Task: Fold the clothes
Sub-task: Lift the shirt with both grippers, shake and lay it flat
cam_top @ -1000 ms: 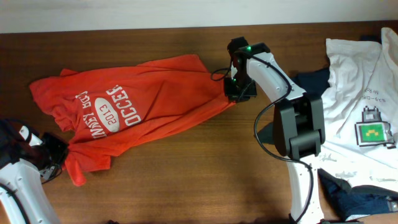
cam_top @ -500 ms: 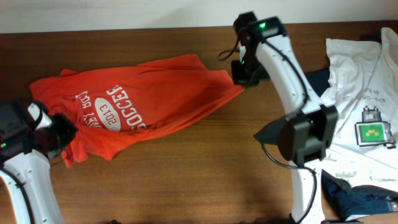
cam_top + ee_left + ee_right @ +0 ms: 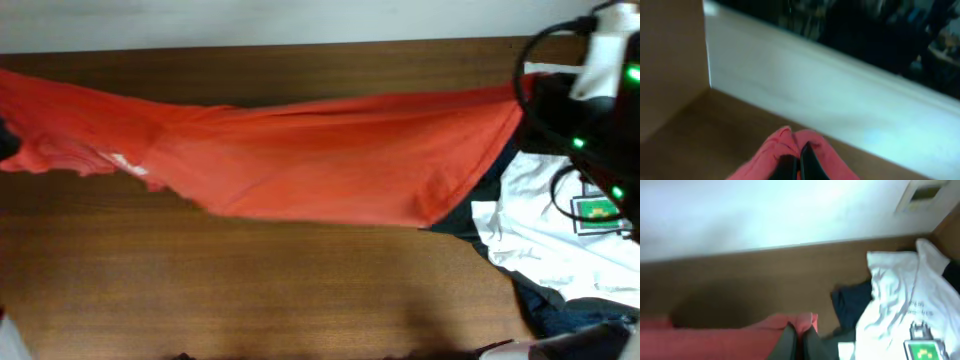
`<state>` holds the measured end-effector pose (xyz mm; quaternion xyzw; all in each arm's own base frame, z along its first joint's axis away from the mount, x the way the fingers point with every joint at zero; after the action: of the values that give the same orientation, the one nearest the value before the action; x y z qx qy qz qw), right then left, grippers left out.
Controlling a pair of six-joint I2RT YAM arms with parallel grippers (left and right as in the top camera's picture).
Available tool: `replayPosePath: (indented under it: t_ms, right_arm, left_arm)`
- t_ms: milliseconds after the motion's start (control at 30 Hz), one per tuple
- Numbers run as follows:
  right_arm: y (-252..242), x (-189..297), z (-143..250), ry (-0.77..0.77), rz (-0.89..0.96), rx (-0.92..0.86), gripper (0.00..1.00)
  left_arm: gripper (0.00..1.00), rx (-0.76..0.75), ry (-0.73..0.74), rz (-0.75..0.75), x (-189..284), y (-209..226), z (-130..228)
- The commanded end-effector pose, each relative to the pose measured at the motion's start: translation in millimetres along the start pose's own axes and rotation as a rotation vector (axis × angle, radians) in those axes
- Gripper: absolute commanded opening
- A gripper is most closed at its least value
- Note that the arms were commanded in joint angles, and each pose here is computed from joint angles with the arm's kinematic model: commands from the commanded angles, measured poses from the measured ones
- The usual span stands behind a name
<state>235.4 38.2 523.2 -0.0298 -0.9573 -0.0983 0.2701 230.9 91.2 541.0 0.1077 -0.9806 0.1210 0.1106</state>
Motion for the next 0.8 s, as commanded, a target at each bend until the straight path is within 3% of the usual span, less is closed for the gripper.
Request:
replayPosePath:
  t_ms: [0,67,167,300,367,467,533,633,700,767]
  right_arm:
    - [-16,41,-17,-0.192,0.036,-0.059,0.04]
    - [-16,47,-22,-0.229,0.023,-0.066,0.04]
    - [-5,8,-24,-0.151,0.049,-0.042,0.04]
    - [21,-118,-13,0.076,0.124,0.02,0.04]
    - [23,-173,-14,0.113,0.122,0.003,0.04]
    - [9,-214,-57,-0.069,0.055,-0.122,0.04]
    - [1,-190,-92,-0.24,0.028,-0.16,0.04]
    - [-16,-158,-106,-0.314,0.048,-0.176,0.04]
    - [-30,-164,-85,-0.198,0.112,-0.168,0.04]
    - [-39,-179,-53,-0.026,0.169,-0.151,0.04]
  left_arm:
    - [0.0,-0.043,-0.134,-0.047,47,-6,-25]
    - [0.0,-0.044,-0.13,-0.019,45,-9,-26]
    - [0.0,-0.022,-0.043,0.038,6,-4,-20]
    - [0.0,0.014,0.179,0.122,-107,-1,14]
    - [0.0,0.009,0.219,0.159,-162,-4,29]
    - [0.0,-0.048,0.023,0.212,-221,-8,7]
    - [0.0,-0.009,-0.176,0.246,-217,-11,-32]
    - [0.0,0.045,-0.405,0.306,-185,-6,-87]
    - [0.0,0.033,-0.315,0.395,-180,-6,-78]
    - [0.0,0.086,0.061,0.402,-192,-1,-9]
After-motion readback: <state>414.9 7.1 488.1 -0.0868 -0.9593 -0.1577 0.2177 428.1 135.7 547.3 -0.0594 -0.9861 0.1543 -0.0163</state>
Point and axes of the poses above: each gripper's point midway between its finger pads, its own x axis back along the fingers, its own y axis along the line the jaws close on, z = x × y, the point moved 6 cm from there along x, back along the fingers, and after that the axes turned 5 degrees about -x, right-handed, at the moved point
